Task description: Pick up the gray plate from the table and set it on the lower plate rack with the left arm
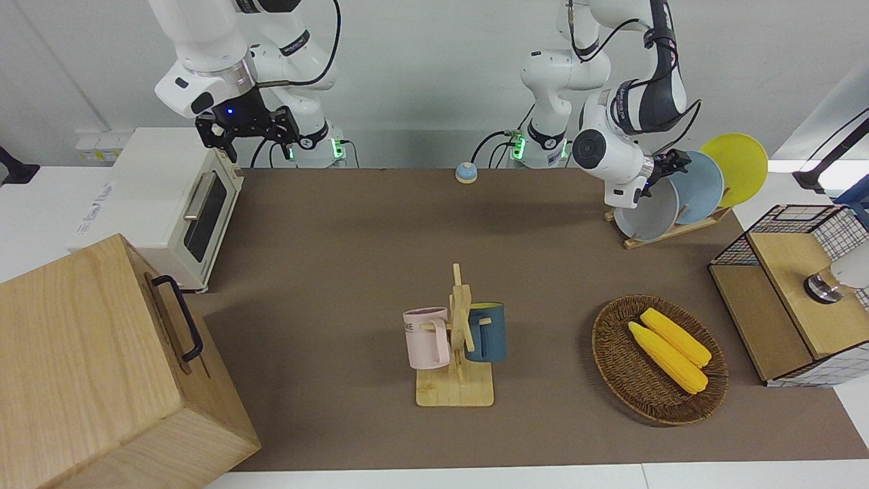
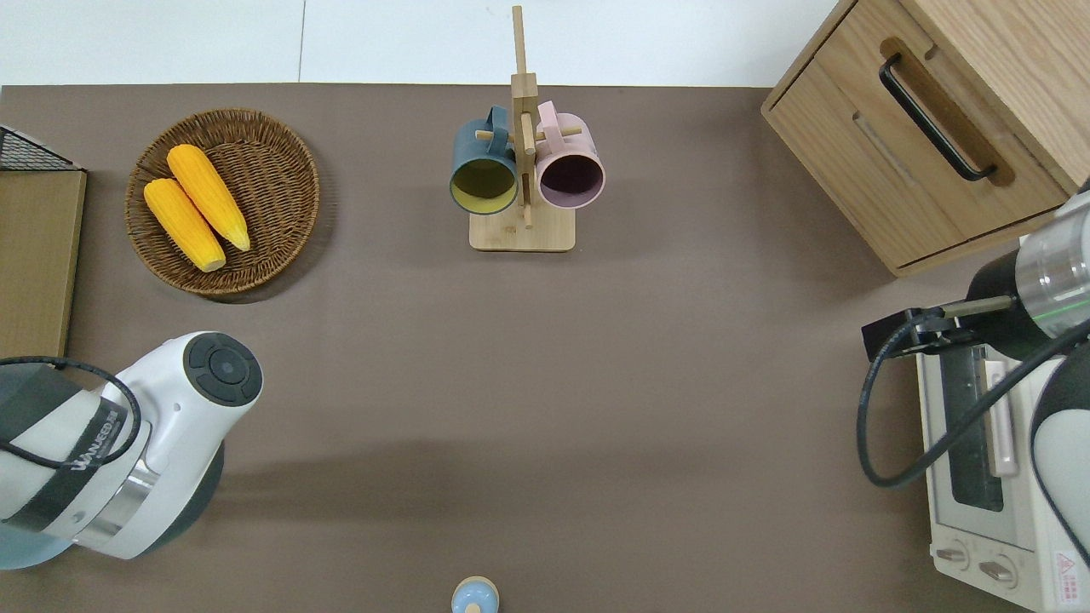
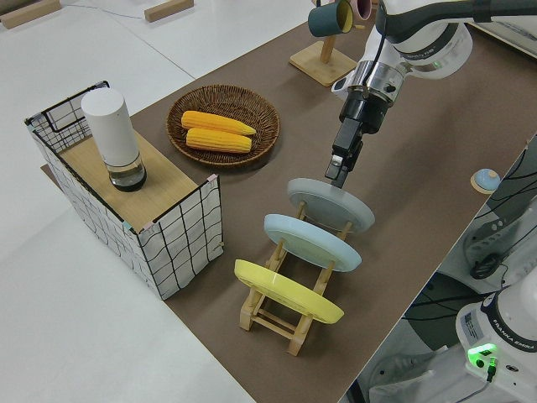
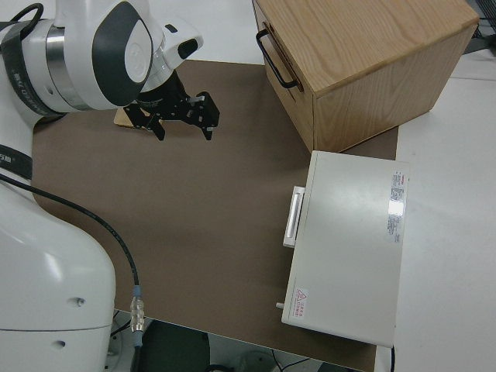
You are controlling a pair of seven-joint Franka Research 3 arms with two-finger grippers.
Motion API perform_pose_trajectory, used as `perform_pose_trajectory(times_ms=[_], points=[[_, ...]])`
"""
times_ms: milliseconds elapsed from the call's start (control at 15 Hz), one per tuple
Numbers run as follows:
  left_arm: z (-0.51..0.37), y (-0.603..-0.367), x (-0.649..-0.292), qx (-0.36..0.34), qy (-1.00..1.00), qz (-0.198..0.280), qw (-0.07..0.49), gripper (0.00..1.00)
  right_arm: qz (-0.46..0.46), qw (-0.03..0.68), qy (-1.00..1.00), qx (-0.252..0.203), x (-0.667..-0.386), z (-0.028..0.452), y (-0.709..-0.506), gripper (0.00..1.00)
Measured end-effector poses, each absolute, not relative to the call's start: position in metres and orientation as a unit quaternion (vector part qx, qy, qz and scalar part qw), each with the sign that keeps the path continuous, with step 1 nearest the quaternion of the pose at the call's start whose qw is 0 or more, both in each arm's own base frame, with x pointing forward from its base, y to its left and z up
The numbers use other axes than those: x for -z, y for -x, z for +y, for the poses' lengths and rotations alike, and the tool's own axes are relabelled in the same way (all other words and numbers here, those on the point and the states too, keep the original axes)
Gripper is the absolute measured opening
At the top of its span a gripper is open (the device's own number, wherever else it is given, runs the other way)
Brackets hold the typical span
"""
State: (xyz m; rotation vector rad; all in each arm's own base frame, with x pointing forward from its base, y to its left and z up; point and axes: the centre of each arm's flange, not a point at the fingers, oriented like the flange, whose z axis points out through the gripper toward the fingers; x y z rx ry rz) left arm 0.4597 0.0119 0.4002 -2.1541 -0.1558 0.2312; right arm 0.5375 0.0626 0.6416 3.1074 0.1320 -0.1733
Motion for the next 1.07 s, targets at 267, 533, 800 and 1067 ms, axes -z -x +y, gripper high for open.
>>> perform_pose_trajectory(times_ms=[267,533,800,1067], points=[[0.006,-0.471,-0.427,-0.105,0.898,-0.034,0.425,1.00,0.042,0.013,-0.997,0.056,-0.642,0.063,-0.538,0.99],[-0.008,-0.488,-0.491,-0.104,0.940,-0.003,0.326,1.00,0.042,0.013,-0.997,0.056,-0.642,0.063,-0.538,0.99],[-0.020,-0.496,-0.539,-0.086,0.970,0.013,0.228,1.00,0.042,0.013,-0.997,0.056,-0.642,0.063,-0.538,0.99],[-0.027,-0.500,-0.559,-0.078,0.987,0.020,0.136,1.00,0.042,0.013,-0.997,0.056,-0.642,0.063,-0.538,0.99]])
